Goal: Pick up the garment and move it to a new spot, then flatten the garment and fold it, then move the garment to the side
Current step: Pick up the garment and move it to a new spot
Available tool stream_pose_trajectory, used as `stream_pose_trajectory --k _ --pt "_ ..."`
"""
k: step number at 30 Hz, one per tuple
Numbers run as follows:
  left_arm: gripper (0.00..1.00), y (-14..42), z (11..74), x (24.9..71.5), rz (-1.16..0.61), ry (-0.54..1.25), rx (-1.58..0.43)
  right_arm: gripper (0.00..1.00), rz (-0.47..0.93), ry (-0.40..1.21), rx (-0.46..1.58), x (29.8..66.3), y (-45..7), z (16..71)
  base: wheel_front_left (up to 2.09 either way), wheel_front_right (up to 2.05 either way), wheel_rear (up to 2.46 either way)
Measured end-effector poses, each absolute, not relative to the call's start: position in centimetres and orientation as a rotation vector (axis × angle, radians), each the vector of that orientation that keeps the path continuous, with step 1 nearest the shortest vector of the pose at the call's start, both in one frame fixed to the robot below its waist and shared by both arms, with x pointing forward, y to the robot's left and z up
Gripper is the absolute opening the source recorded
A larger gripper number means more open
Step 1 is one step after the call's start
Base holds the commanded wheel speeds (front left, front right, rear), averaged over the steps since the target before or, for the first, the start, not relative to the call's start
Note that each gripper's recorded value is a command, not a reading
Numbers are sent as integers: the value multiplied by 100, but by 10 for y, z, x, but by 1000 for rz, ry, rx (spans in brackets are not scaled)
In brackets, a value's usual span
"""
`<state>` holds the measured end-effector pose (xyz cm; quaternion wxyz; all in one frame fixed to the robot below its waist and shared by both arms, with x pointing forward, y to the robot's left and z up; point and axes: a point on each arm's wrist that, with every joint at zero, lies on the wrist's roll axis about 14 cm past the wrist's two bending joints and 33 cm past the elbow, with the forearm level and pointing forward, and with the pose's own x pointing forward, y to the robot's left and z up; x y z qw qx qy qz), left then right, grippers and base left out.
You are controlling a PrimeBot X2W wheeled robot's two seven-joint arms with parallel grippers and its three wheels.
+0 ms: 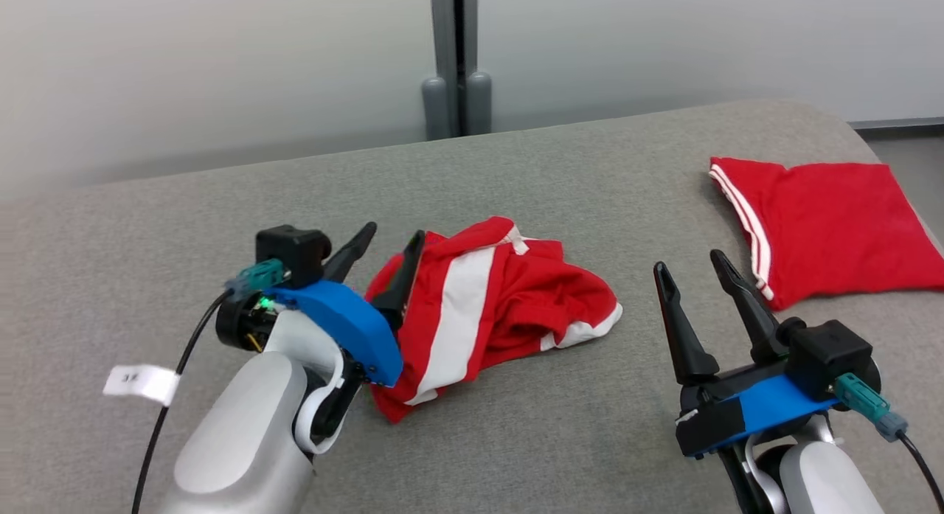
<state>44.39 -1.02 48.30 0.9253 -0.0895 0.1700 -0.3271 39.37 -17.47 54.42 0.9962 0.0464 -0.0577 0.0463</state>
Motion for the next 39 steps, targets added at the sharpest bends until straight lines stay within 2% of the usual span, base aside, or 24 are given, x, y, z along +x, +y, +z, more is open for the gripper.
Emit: stream_pose_trajectory --k 2,10,15,26,39 --pt "100 16 498 446 -583 230 -255 100 110 -111 96 396 -168 544 0 0 0" --pt "100 80 504 433 -381 55 -289 100 132 -116 98 398 -160 547 0 0 0" --pt "100 124 498 415 -251 24 -231 100 146 -98 104 393 -154 544 0 0 0" --pt "100 182 487 384 -69 14 -185 100 95 -24 123 380 -170 517 0 0 0" --pt "100 192 478 379 -49 37 -163 100 57 18 127 370 -181 501 0 0 0"
